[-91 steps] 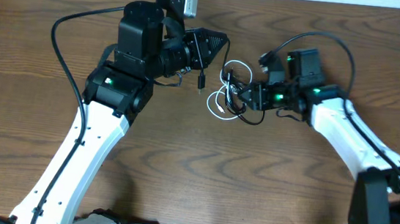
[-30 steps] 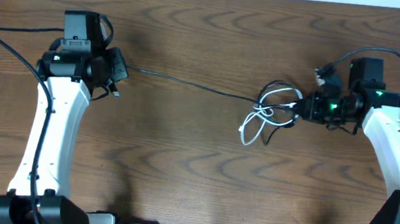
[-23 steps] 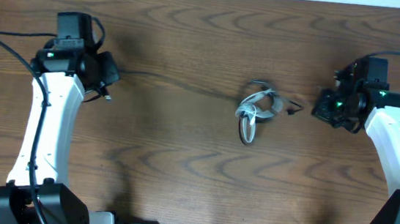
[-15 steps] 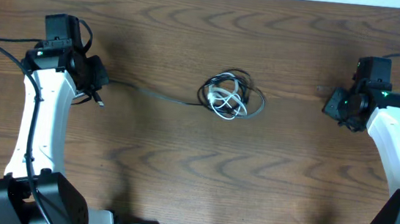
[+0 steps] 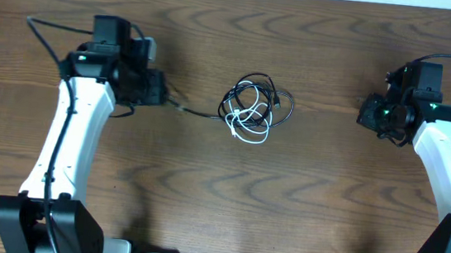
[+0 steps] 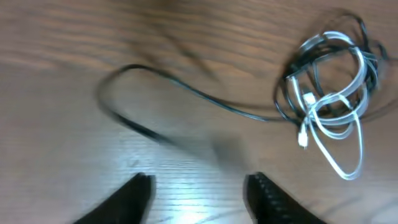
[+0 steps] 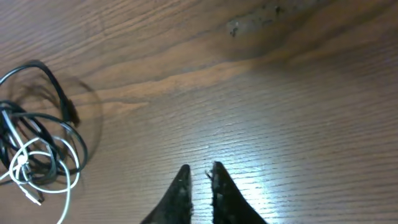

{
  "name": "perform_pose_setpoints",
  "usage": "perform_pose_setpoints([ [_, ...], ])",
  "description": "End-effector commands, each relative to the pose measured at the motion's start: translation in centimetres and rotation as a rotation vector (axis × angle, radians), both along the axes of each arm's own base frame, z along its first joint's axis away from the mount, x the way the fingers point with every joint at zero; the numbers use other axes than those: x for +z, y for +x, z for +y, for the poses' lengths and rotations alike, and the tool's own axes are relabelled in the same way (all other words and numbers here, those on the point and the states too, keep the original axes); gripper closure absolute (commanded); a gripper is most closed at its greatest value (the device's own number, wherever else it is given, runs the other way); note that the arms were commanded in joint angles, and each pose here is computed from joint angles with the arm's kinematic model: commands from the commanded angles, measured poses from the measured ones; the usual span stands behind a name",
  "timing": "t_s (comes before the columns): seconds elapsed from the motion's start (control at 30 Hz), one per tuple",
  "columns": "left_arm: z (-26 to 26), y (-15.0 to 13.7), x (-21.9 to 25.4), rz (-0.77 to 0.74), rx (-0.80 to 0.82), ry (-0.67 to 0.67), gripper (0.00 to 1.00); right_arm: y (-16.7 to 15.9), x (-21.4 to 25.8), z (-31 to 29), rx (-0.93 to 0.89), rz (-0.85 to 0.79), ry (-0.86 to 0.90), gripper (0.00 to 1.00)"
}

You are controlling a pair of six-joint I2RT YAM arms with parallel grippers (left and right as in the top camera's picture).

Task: Untangle cables

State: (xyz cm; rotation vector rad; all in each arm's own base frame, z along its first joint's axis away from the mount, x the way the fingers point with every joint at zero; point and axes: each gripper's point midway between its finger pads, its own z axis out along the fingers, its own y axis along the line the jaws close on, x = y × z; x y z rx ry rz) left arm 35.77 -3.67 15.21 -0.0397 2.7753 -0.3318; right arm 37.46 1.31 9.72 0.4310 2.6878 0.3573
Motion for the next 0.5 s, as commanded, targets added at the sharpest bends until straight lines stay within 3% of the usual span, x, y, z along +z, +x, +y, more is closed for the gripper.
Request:
perform_pose_setpoints([
  [0.0,-2.7,0.3,0.6,-0.029,-0.093,-0.014,0.25,-0.1,0.3,0.4,0.022,-0.009,0.009,0.88],
  [0.07,-4.4,0.6,0.8,-0.053,-0.138,-0.016,0.2,-0.1,0.3,0.4,0.022,-0.01,0.009,0.85],
  [0.27,-10.0,2.5,0.8,-0.155,-0.269,-0.032,0.2,-0.1,0.3,0.4,0.029,-0.01,0.006,0.84],
  [0.47,-15.9,4.0,-3.0,-0.174,-0.397,-0.043,0.2,-0.2,0.3,0.4,0.029,-0.01,0.006,0.84],
])
